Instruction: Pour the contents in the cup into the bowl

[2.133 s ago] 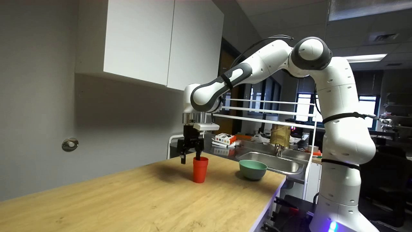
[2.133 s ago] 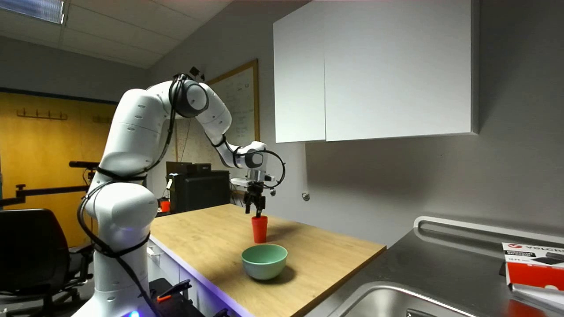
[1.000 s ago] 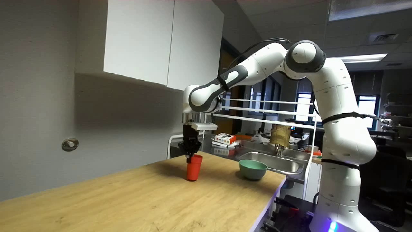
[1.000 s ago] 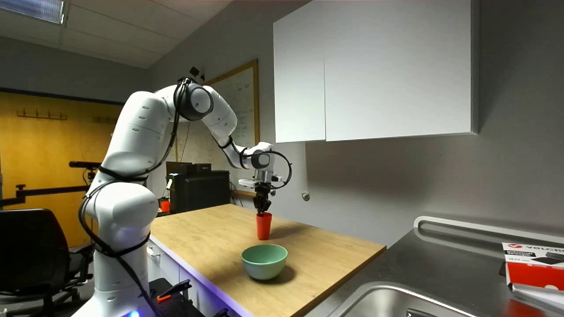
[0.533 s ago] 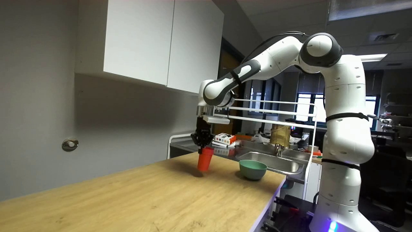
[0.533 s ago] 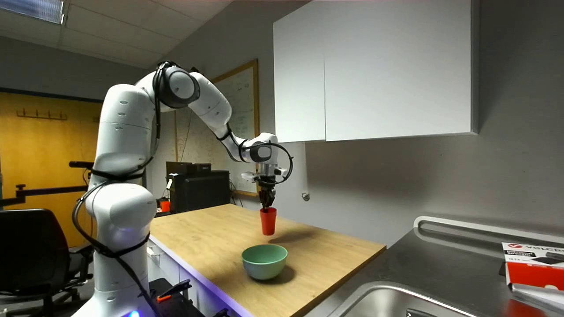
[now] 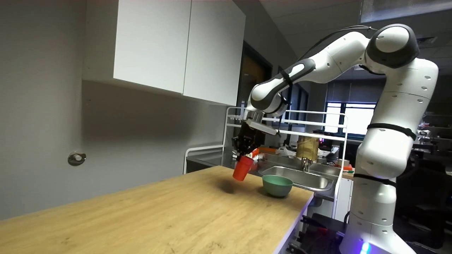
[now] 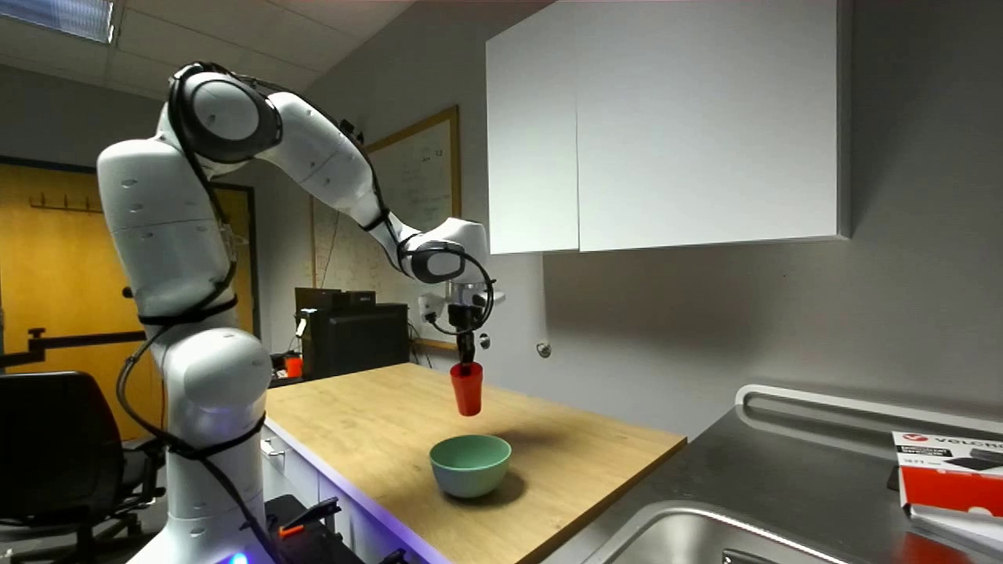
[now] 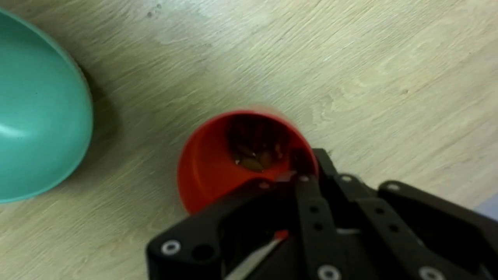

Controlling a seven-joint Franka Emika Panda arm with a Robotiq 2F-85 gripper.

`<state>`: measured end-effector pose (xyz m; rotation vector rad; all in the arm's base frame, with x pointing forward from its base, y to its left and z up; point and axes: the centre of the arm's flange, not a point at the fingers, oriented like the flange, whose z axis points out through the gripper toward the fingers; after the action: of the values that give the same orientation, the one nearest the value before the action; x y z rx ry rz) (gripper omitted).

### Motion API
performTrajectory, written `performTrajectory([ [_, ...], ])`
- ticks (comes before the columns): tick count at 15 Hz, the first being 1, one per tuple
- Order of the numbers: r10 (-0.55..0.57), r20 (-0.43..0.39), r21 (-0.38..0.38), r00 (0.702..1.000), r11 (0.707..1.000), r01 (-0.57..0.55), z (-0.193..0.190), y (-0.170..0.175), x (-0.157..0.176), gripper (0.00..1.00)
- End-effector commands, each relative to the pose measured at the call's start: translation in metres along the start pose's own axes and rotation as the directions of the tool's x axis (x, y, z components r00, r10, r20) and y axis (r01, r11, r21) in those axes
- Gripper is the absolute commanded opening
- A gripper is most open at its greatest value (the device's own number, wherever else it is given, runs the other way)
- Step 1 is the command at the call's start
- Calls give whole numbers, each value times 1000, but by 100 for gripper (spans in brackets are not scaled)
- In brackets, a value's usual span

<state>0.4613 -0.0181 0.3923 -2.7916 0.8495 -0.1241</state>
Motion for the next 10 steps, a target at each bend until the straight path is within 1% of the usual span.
performTrajectory([
  [1, 46, -73, 107, 996, 994, -38, -25, 46, -30, 2],
  [4, 90, -111, 185, 990, 980, -68, -32, 76, -35, 2],
  [6, 113, -134, 244, 985, 967, -78, -33, 97, -35, 2],
  [8, 135, -148, 313, 980, 946, -83, -30, 117, -34, 2],
  [10, 152, -163, 385, 975, 920, -79, -25, 137, -33, 2],
])
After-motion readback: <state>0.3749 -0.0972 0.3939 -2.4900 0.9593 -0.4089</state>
